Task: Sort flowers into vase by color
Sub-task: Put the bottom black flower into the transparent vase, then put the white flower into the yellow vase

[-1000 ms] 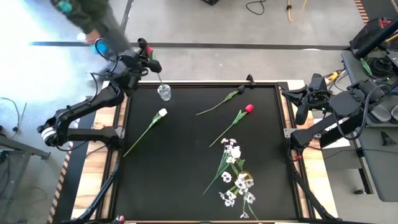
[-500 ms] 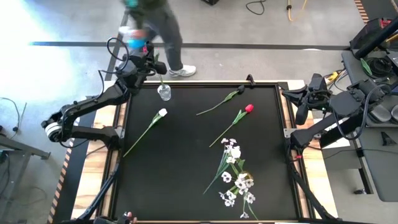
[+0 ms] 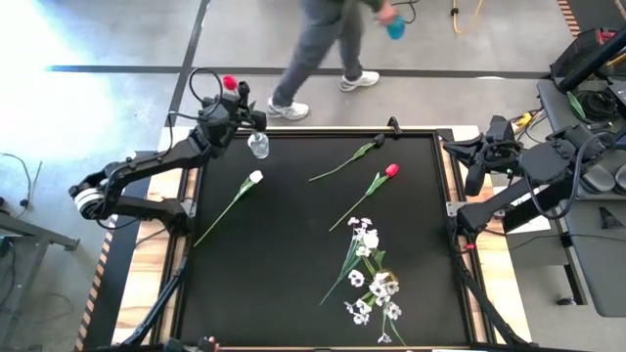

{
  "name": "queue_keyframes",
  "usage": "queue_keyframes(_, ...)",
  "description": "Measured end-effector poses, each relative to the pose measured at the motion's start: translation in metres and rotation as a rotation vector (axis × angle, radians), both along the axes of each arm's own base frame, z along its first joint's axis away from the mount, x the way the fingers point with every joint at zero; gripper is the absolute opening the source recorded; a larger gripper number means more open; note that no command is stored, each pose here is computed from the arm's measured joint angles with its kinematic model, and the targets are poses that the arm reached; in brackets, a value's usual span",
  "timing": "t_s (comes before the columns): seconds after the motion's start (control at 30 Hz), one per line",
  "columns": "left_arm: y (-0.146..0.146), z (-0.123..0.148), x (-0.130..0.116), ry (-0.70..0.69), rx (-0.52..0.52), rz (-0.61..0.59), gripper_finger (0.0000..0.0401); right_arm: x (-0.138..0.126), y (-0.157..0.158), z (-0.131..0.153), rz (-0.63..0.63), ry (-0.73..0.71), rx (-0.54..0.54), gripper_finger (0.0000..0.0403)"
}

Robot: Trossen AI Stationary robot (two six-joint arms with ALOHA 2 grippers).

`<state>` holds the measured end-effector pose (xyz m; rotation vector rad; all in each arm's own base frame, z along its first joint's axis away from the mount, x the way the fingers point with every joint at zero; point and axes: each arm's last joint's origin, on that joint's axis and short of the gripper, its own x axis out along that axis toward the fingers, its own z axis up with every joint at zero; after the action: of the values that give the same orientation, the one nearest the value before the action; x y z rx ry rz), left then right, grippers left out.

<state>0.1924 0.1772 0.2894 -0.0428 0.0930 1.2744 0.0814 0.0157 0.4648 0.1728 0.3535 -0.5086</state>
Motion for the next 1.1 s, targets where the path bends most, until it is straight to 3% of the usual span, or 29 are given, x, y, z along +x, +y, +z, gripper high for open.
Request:
queue_keyframes(0.2,-0.003,-0.005,0.0,0.047,-0.034,-0.03,0.0029,0.0,0.0,0.0,0.0,0.0,0.0,0.0009)
queue_keyframes(0.7,-0.017,0.033,0.01,0.179,-0.171,-0.191,0.0147,0.012,0.006,-0.003,0.006,0.037,-0.015,0.0009)
queue_keyframes(0.93,-0.039,0.05,0.023,0.187,-0.205,-0.281,0.0162,0.012,0.006,-0.003,0.006,0.037,-0.016,0.0009)
queue_keyframes(1.1,-0.062,0.045,0.031,0.21,-0.302,-0.378,0.0161,0.012,0.006,-0.003,0.008,0.038,-0.014,0.0009)
